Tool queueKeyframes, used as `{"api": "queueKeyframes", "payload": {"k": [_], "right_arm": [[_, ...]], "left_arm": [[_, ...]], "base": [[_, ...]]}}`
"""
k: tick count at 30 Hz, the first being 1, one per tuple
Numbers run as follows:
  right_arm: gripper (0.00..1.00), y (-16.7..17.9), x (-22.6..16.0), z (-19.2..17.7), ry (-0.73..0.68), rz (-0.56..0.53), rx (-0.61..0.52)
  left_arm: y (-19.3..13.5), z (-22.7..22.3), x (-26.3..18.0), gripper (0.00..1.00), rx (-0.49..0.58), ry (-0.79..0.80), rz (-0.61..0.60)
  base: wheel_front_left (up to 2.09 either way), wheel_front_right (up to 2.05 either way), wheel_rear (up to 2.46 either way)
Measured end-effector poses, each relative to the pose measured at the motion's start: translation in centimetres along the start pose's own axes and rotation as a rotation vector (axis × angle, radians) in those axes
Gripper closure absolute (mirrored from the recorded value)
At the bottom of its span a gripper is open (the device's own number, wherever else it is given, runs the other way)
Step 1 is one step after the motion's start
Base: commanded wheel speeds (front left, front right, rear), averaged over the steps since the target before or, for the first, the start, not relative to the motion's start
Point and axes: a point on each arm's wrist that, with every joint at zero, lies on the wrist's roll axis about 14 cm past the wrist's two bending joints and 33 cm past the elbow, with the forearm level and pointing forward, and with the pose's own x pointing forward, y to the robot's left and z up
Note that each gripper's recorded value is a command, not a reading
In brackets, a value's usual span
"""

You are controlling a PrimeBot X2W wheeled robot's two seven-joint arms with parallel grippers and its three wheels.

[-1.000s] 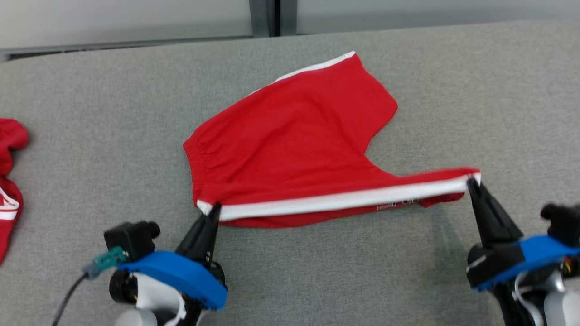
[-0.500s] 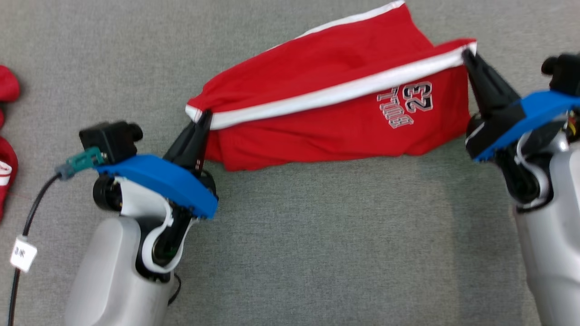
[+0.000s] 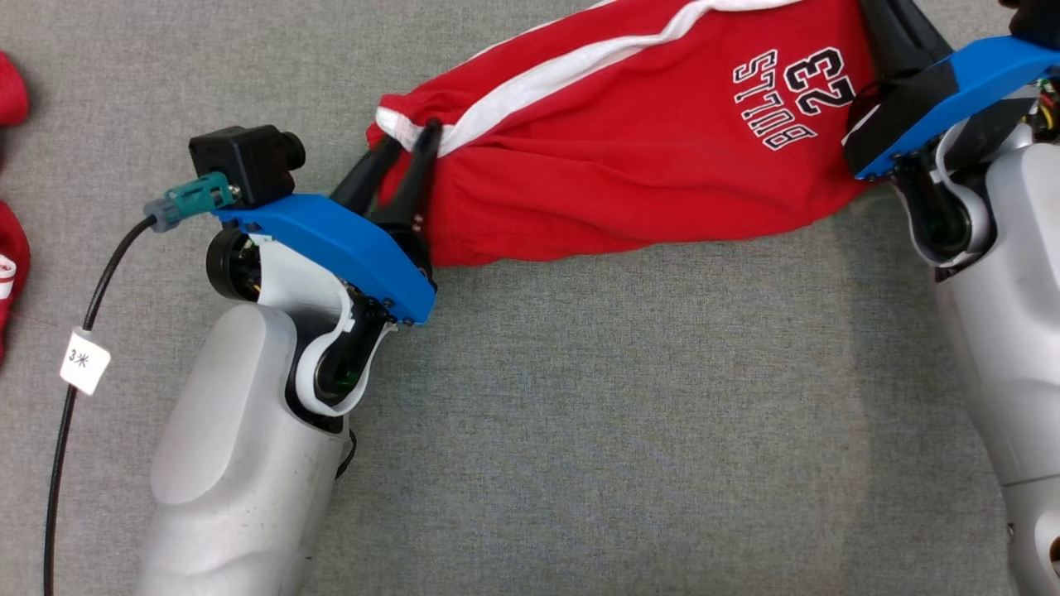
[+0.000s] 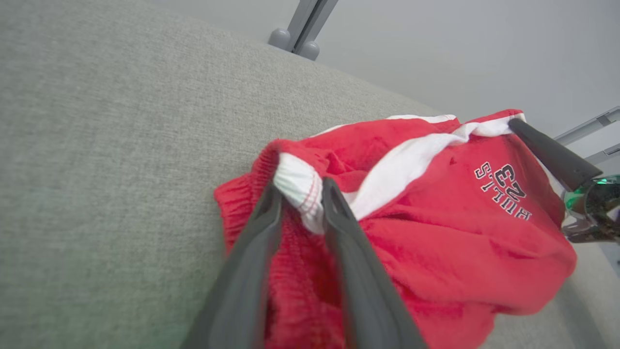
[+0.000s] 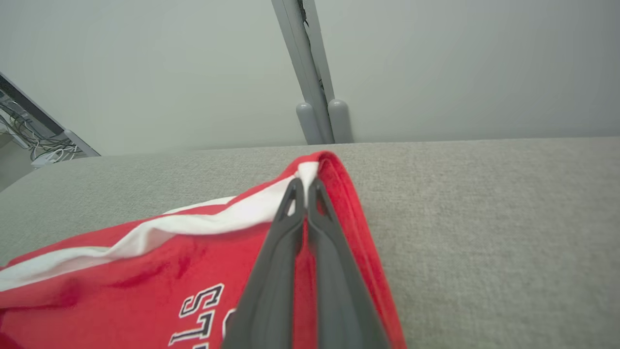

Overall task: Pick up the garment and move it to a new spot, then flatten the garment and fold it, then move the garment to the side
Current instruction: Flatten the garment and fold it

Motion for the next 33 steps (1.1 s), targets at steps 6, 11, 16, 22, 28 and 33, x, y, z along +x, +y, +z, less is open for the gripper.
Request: {"api": "queueKeyframes", "payload": {"k": [6, 11, 16, 22, 28, 33], "right_arm": [[0.00, 0.6, -0.4, 1.2, -0.107, 0.035, -0.084], [0.00, 0.6, -2.1, 3.6, -0.216, 0.048, -0.186], [0.00, 0.6, -5.2, 6.2, -0.314, 0.030, -0.239], [0.00, 0.0, -10.4, 5.8, -0.348, -0.035, -0.232], [0.00, -0.3, -15.2, 5.0, -0.355, -0.097, -0.205], [0.00, -0.8, -18.9, 4.5, -0.354, -0.148, -0.187]], "left_arm": [[-0.6, 1.5, -0.2, 0.00, 0.063, -0.101, -0.014], [0.0, 4.4, -1.9, 0.00, 0.182, -0.276, 0.055], [-0.3, 6.4, -4.2, 0.00, 0.300, -0.426, 0.115], [-0.2, 6.6, -6.7, 0.00, 0.350, -0.482, 0.166], [-0.2, 6.2, -8.6, 0.00, 0.366, -0.491, 0.188], [-0.6, 5.1, -9.7, 0.00, 0.375, -0.471, 0.186]], "base": [[0.00, 0.00, 0.00], [0.00, 0.00, 0.00], [0.00, 0.00, 0.00], [0.00, 0.00, 0.00], [0.00, 0.00, 0.00], [0.00, 0.00, 0.00]]}}
